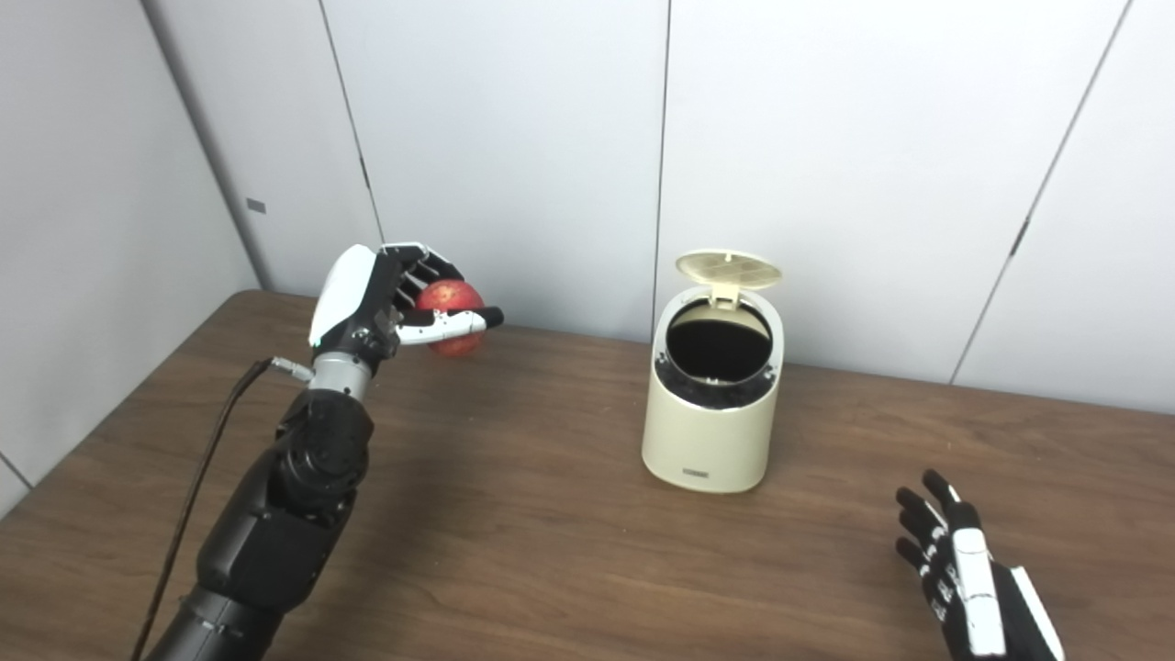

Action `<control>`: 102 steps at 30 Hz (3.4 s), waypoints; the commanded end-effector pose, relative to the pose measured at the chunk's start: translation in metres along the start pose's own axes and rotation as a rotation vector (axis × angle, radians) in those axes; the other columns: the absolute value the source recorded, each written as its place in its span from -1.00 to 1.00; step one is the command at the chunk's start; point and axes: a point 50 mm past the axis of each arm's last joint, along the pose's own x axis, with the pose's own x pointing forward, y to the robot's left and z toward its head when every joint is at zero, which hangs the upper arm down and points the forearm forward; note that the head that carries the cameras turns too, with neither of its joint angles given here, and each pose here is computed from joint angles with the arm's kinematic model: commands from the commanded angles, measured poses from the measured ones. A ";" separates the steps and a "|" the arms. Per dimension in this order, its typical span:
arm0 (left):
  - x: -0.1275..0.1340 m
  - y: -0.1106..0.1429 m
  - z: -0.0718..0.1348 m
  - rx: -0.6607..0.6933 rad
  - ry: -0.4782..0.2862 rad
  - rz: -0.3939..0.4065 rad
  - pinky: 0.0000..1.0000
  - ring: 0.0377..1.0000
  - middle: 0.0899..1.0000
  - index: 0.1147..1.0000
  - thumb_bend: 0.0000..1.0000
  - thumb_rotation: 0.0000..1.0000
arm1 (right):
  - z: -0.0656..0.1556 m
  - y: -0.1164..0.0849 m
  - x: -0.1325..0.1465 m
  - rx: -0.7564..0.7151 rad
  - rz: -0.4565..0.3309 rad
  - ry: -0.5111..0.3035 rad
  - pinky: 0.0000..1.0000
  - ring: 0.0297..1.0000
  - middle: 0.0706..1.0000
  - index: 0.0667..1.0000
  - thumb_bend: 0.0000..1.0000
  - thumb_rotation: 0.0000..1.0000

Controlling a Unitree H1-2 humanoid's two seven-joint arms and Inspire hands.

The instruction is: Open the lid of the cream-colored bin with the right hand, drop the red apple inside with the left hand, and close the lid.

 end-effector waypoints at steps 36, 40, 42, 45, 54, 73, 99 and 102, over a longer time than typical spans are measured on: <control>-0.040 -0.071 0.098 -0.262 -0.260 0.125 -0.32 -0.19 -0.03 -0.16 -0.05 -1.00 | 0.031 0.023 0.016 0.029 -0.086 -0.176 0.91 0.93 0.88 0.87 0.04 1.00; -0.041 -0.078 0.105 -0.282 -0.282 0.103 -0.35 -0.20 0.01 -0.15 -0.06 -1.00 | 0.030 0.028 0.017 0.020 -0.078 -0.167 0.88 0.93 0.87 0.86 0.09 1.00; -0.042 -0.085 0.109 -0.277 -0.298 0.097 -0.37 -0.21 0.01 -0.14 -0.06 -1.00 | 0.029 0.032 0.018 0.007 -0.069 -0.167 0.88 0.93 0.87 0.86 0.08 1.00; -0.044 -0.093 0.113 -0.263 -0.319 0.093 -0.37 -0.21 0.01 -0.14 -0.06 -1.00 | 0.029 0.038 0.020 -0.005 -0.069 -0.169 0.86 0.92 0.85 0.85 0.10 1.00; -0.041 -0.113 0.118 -0.272 -0.390 0.067 -0.24 -0.16 -0.03 -0.17 -0.05 -1.00 | 0.029 0.046 0.021 -0.024 -0.075 -0.164 0.80 0.88 0.81 0.82 0.09 1.00; -0.037 -0.120 0.120 -0.270 -0.423 0.047 -0.24 -0.15 -0.01 -0.19 -0.05 -1.00 | 0.031 0.050 0.020 -0.058 -0.074 -0.162 0.79 0.86 0.81 0.83 0.05 1.00; -0.007 -0.137 0.126 -0.225 -0.453 0.012 -0.17 -0.12 -0.02 -0.22 -0.05 -1.00 | 0.034 0.055 0.018 -0.042 -0.055 -0.155 0.73 0.84 0.80 0.85 -0.02 1.00; -0.006 -0.139 0.127 -0.219 -0.454 0.008 -0.17 -0.11 -0.02 -0.22 -0.05 -1.00 | 0.034 0.055 0.018 -0.043 -0.053 -0.157 0.73 0.85 0.80 0.84 0.00 1.00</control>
